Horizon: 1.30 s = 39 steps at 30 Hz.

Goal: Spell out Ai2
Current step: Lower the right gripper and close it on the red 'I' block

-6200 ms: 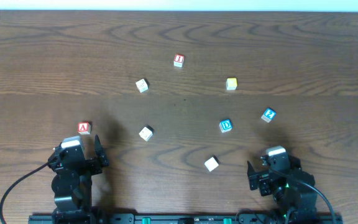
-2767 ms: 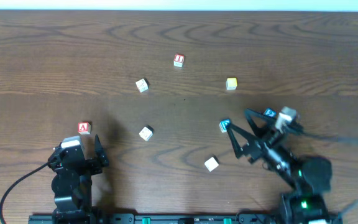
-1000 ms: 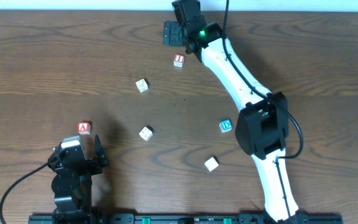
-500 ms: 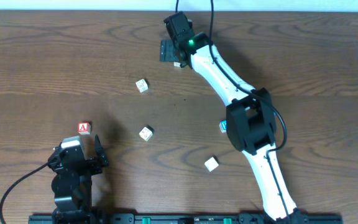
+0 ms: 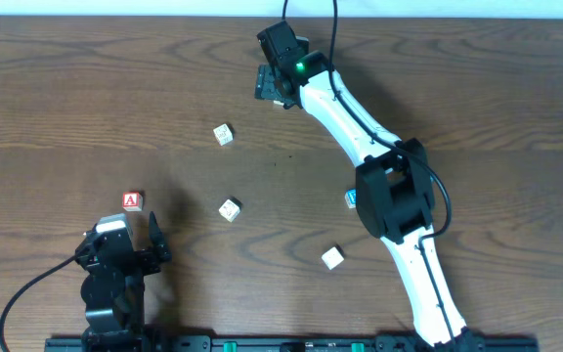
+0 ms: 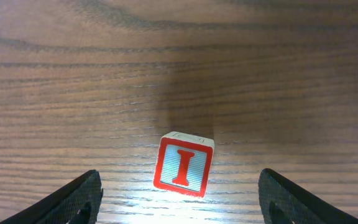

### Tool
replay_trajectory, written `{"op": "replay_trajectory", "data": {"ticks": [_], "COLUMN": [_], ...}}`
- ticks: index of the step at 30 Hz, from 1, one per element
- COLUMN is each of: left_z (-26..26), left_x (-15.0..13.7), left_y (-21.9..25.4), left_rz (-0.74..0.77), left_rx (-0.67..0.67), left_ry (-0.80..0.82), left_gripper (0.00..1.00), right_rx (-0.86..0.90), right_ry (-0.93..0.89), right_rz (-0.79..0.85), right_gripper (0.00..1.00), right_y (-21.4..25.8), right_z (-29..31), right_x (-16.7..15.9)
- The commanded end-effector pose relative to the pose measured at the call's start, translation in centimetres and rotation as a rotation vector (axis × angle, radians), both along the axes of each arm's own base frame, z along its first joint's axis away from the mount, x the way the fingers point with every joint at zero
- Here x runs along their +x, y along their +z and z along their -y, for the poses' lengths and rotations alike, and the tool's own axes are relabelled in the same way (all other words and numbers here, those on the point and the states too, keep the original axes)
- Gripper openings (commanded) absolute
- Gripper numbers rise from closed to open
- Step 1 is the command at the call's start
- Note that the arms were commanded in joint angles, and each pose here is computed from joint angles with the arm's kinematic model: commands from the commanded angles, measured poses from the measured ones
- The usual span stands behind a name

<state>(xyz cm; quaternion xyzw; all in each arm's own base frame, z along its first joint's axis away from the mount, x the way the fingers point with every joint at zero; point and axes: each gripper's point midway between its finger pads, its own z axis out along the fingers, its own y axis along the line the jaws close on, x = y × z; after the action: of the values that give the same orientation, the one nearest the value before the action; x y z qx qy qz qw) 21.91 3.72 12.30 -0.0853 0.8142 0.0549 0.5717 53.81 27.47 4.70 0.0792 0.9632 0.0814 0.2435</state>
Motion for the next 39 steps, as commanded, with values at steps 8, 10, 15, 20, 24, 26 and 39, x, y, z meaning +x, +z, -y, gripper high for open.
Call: {"op": "replay_trajectory", "data": {"ticks": [8,10,15,20,24,26,39], "left_z": [-0.1,-0.1,-0.1,-0.1,-0.1,-0.1,-0.1], "left_x": [0.0,0.0,0.0,0.0,0.0,0.0,0.0], "left_y": [-0.9,-0.9,-0.9,-0.9,-0.9,-0.9,-0.9], "left_rz": [-0.016,-0.016,-0.016,-0.016,-0.016,-0.016,-0.016], "left_rx": [-0.014,-0.014,-0.014,-0.014,-0.014,-0.014,-0.014], "left_ry": [0.009,0.009,0.009,0.009,0.009,0.009,0.009], "left_gripper": [0.95,0.95,0.95,0.95,0.95,0.95,0.95], "right_rx": [0.014,0.014,0.011,0.009,0.008,0.008,0.003], "right_ry": [-0.048,-0.047,-0.05,-0.054,-0.056,-0.056,-0.055], "right_rz": [-0.04,-0.049,-0.071,-0.067,-0.069,-0.068,-0.049], "right_gripper": [0.77,0.76,0.76,0.73,0.72,0.66,0.55], "right_y": [-2.2,-2.6,-3.6,-3.6,-3.6,-3.7,-3.5], "right_z": [-0.6,-0.7,-0.6,-0.6,-0.5,-0.5,-0.4], "right_x": [-0.7,-0.8,-1.1,-1.0,-1.0,-1.0,-0.6]}}
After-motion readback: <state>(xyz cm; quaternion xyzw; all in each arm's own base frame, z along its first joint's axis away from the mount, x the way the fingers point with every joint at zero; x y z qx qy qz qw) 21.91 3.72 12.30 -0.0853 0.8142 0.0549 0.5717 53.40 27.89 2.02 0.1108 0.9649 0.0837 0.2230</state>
